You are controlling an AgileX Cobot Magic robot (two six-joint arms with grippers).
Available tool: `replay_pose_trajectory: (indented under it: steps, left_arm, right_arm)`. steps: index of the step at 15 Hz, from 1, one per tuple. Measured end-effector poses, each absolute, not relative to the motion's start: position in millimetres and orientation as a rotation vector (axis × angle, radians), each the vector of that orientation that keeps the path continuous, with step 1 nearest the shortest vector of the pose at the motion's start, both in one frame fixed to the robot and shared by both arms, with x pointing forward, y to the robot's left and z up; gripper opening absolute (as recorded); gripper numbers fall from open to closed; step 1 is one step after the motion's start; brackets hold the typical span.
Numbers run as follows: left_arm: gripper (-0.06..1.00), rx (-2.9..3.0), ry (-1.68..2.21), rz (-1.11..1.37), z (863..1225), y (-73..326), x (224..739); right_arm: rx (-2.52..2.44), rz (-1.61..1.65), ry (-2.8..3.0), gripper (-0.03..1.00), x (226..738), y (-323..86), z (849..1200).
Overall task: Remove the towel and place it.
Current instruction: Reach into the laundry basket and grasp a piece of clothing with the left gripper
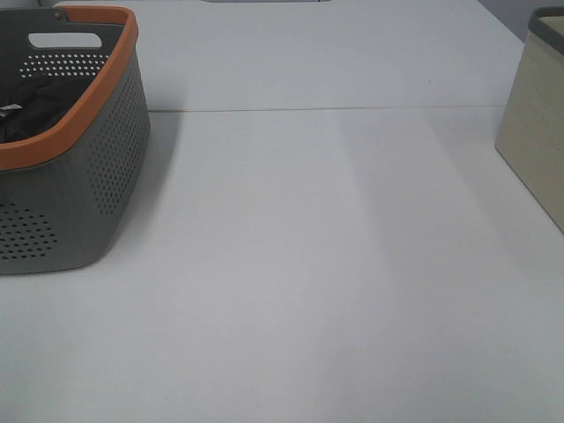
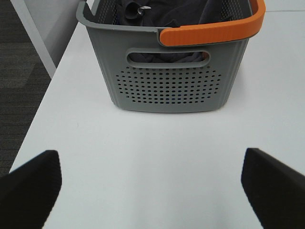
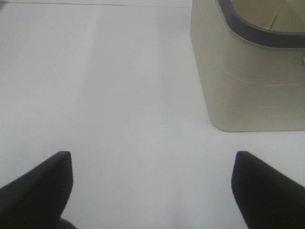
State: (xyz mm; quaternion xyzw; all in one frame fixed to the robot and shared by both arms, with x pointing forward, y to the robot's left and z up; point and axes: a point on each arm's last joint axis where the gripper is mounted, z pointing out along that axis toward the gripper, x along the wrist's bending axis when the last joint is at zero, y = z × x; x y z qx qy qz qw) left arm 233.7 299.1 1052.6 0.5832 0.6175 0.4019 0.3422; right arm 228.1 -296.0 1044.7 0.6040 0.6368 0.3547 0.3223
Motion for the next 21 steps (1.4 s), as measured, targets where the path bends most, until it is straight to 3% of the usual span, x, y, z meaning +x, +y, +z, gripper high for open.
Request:
replay_pose_trajectory:
  steps: [21]
  left_arm:
    - [0.97,1.516,1.605,1.045,1052.6,299.1,233.7]
  right_arm:
    - [1.586,0.931,1.672,0.81,228.1,-296.0,1044.7]
